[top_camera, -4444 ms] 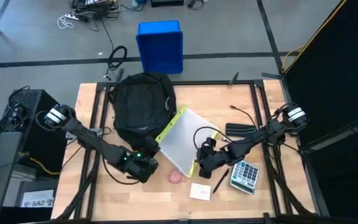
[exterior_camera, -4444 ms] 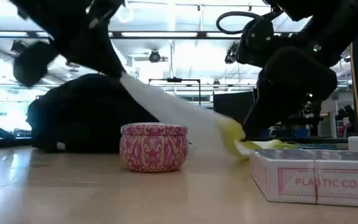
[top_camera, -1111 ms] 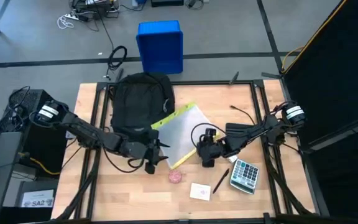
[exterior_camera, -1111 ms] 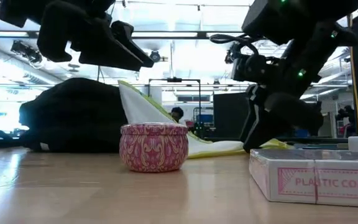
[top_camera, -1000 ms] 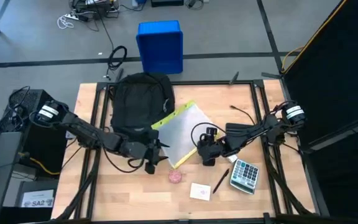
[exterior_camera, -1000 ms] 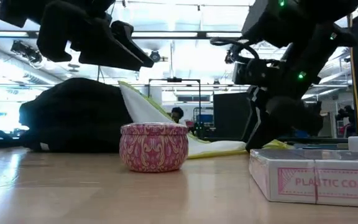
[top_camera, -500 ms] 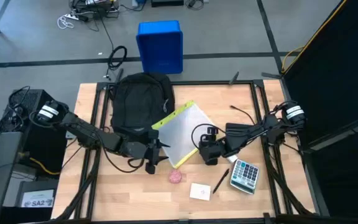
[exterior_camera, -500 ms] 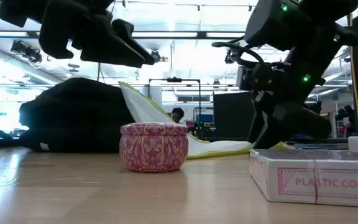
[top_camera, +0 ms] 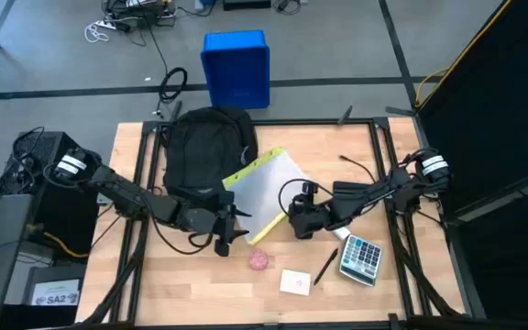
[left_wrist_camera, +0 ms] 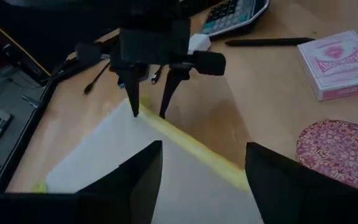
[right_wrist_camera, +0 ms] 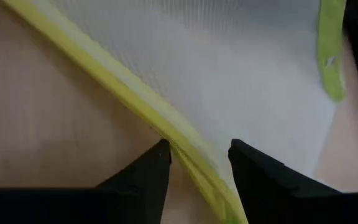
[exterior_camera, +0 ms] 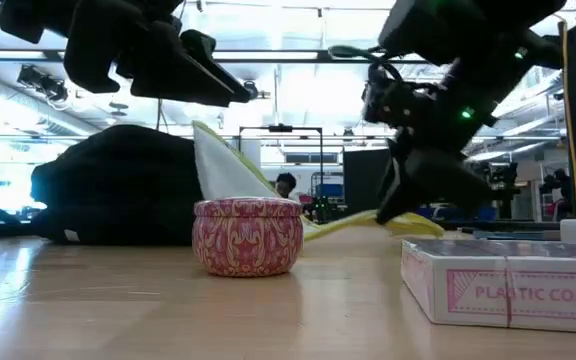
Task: Unpack backpack
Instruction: Put the red urn into the zip lock bag
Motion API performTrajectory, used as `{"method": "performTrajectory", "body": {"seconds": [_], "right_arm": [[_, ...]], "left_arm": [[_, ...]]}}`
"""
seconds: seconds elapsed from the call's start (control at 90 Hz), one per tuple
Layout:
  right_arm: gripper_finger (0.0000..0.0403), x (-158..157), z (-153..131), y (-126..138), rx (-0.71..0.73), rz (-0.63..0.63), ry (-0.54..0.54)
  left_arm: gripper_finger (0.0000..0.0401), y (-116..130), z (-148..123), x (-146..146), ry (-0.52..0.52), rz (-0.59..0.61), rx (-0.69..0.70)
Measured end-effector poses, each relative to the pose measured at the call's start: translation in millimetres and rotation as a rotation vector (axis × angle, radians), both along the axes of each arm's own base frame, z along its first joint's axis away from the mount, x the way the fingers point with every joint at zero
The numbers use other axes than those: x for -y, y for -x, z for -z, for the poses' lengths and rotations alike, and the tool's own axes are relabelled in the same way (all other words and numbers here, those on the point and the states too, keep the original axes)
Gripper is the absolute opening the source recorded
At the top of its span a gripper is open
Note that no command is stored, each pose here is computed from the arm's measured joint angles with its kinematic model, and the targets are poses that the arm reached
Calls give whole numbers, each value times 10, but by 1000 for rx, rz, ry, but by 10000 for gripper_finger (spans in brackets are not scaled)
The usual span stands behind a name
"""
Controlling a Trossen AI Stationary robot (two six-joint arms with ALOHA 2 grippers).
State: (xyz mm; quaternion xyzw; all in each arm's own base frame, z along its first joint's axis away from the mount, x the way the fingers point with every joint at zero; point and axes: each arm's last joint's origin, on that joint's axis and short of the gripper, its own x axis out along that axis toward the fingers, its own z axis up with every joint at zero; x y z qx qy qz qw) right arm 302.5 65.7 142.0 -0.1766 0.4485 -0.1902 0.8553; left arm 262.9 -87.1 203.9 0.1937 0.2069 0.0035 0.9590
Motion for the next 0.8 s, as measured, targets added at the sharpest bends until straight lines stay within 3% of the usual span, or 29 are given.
{"method": "performTrajectory", "body": {"seconds": [0.8], "right_arm": [[133, 77, -97, -204, 161, -89, -166]], "left_arm": [[198, -6, -14, 2, 6, 0, 15]]}}
